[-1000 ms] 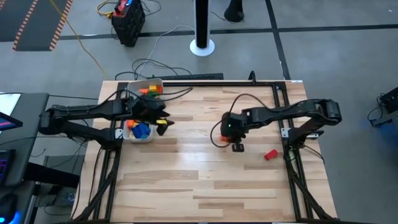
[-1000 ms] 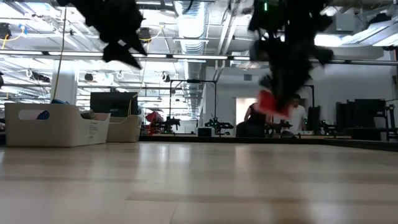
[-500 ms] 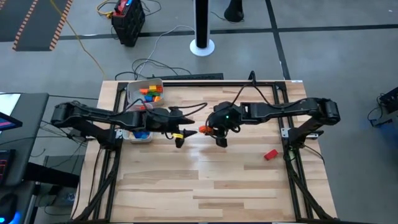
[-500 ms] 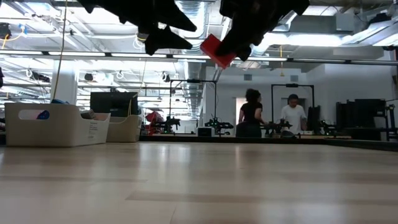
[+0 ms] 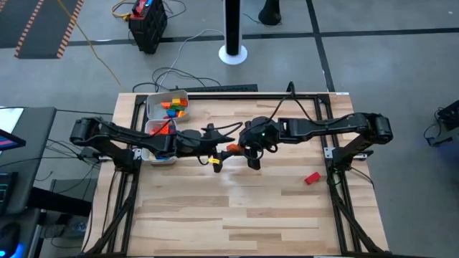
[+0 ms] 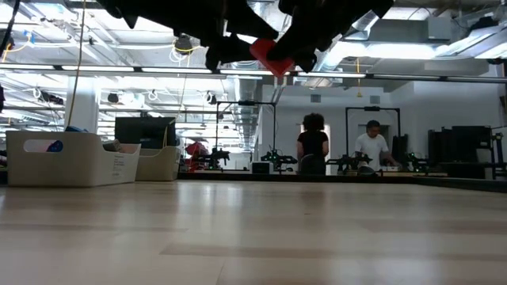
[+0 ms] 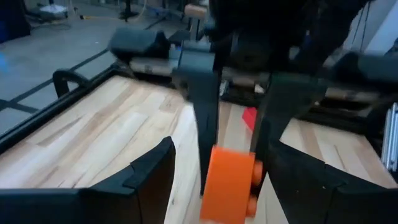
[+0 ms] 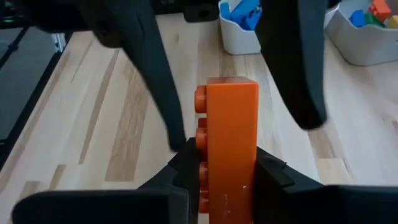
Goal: Sort blocks by size
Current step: Put the large orange game piece into the white bin, then put the large red wooden block into the white bin
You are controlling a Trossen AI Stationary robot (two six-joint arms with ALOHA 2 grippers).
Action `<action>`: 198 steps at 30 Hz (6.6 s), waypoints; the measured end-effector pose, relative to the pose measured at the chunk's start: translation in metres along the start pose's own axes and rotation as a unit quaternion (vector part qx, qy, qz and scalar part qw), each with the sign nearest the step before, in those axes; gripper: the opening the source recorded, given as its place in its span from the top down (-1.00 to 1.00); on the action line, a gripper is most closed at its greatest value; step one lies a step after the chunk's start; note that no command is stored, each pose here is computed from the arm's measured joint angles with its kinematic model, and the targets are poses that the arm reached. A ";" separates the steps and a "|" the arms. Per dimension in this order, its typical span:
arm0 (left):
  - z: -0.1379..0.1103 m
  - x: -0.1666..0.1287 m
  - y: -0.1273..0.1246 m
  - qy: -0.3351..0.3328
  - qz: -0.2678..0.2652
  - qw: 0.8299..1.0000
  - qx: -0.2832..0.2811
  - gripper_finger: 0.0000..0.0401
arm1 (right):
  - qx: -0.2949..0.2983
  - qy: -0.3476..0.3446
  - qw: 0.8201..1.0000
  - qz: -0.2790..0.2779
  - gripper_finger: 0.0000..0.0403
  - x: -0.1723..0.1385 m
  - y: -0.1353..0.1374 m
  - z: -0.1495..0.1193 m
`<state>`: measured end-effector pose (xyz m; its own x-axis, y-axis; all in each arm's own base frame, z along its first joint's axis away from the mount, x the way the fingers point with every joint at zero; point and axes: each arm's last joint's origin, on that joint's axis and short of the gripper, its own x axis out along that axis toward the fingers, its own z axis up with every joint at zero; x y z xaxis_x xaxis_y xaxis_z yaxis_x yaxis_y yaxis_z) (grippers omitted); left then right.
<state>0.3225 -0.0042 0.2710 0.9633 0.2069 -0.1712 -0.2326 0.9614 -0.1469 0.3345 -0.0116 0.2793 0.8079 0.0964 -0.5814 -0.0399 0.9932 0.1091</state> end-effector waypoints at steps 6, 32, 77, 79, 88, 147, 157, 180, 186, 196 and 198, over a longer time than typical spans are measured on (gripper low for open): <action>0.000 0.002 -0.001 -0.009 -0.002 1.000 -0.004 -0.15 | 0.000 -0.012 1.000 0.005 0.44 0.000 0.004 0.002; -0.005 -0.032 0.029 0.150 0.074 0.985 -0.049 0.55 | 0.075 0.053 0.996 -0.017 -0.51 -0.015 -0.009 -0.008; -0.057 -0.132 0.128 0.216 0.442 0.857 -0.154 0.07 | 0.084 0.103 0.991 -0.015 -0.54 -0.014 0.000 -0.020; -0.051 -0.132 0.127 0.217 0.440 0.859 -0.148 -0.04 | 0.085 0.113 0.990 -0.016 -0.54 -0.015 0.000 -0.022; -0.006 -0.132 0.119 0.204 0.407 0.884 -0.107 -0.28 | 0.080 0.257 0.963 -0.026 -0.54 -0.045 0.002 -0.048; 0.002 -0.130 0.101 0.233 0.335 0.911 -0.061 -0.26 | -0.074 0.724 0.685 0.048 -0.54 -0.008 0.062 -0.180; -0.003 -0.135 0.102 0.280 0.332 0.900 -0.024 -0.26 | -0.089 0.736 0.670 0.035 -0.54 0.019 0.068 -0.203; 0.008 -0.163 0.097 0.221 0.335 0.912 -0.081 -0.27 | -0.037 0.667 0.744 0.011 0.23 0.019 0.037 -0.166; 0.007 -0.158 0.090 0.225 0.286 0.928 -0.079 -0.26 | 0.019 0.485 0.874 -0.022 0.23 -0.002 0.006 -0.091; -0.007 -0.107 0.051 0.176 0.099 0.978 -0.055 -0.27 | 0.064 0.069 0.995 -0.021 0.23 -0.044 -0.023 0.008; -0.006 -0.100 0.042 0.161 0.072 0.984 -0.027 -0.27 | 0.072 0.028 0.997 -0.005 0.23 -0.048 -0.023 0.016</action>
<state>0.2158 0.0141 0.2758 0.8294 0.2646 -0.4921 -0.3796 0.9131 -0.1490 0.3061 -0.0399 0.3175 0.7731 0.0944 -0.6272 0.0559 0.9749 0.2157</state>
